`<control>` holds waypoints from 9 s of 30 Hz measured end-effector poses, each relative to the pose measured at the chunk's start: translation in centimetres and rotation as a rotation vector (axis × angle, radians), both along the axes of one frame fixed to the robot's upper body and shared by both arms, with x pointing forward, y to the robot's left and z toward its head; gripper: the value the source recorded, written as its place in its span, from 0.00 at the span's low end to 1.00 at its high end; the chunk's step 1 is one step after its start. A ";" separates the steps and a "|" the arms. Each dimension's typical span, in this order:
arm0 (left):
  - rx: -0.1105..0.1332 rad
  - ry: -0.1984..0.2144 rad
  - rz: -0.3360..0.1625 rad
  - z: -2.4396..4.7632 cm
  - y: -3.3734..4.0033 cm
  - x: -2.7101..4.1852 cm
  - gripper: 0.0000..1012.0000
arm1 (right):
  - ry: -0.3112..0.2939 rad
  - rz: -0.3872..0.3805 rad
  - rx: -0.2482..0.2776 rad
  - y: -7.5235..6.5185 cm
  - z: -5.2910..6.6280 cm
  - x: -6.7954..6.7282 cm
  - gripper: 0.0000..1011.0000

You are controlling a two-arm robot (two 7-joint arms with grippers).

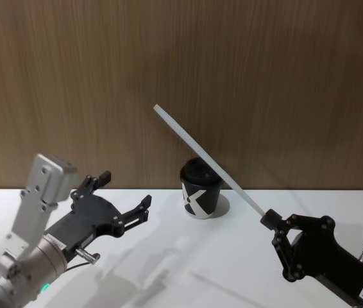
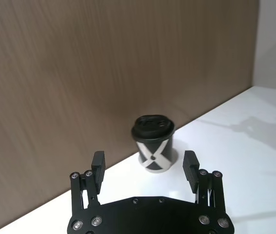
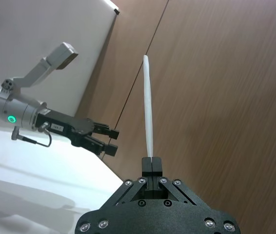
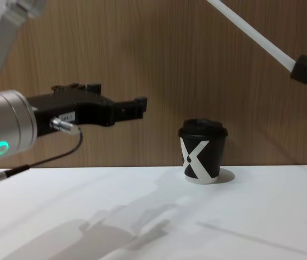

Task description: Pick up the straw with one hand, pass it to the other hand, and insert it into the cup.

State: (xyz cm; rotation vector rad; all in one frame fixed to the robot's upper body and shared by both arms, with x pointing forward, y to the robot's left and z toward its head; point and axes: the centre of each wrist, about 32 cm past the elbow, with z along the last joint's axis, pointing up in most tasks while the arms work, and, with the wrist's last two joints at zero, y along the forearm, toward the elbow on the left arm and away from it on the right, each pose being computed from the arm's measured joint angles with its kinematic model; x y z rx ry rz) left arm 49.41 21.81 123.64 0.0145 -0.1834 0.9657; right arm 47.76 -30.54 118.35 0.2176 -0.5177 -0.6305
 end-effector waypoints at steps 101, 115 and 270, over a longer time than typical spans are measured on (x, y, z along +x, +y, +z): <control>-0.917 0.393 -0.776 1.61 -2.67 6.13 0.48 | -0.007 0.002 0.002 0.0 0.1 0.1 0.00; -0.919 0.393 -0.777 1.59 -2.74 6.16 0.06 | -0.007 0.002 0.002 0.0 0.1 0.1 0.00; -0.157 -0.092 -0.137 5.69 -11.22 11.78 0.01 | -0.007 0.002 0.002 0.0 0.1 0.1 0.99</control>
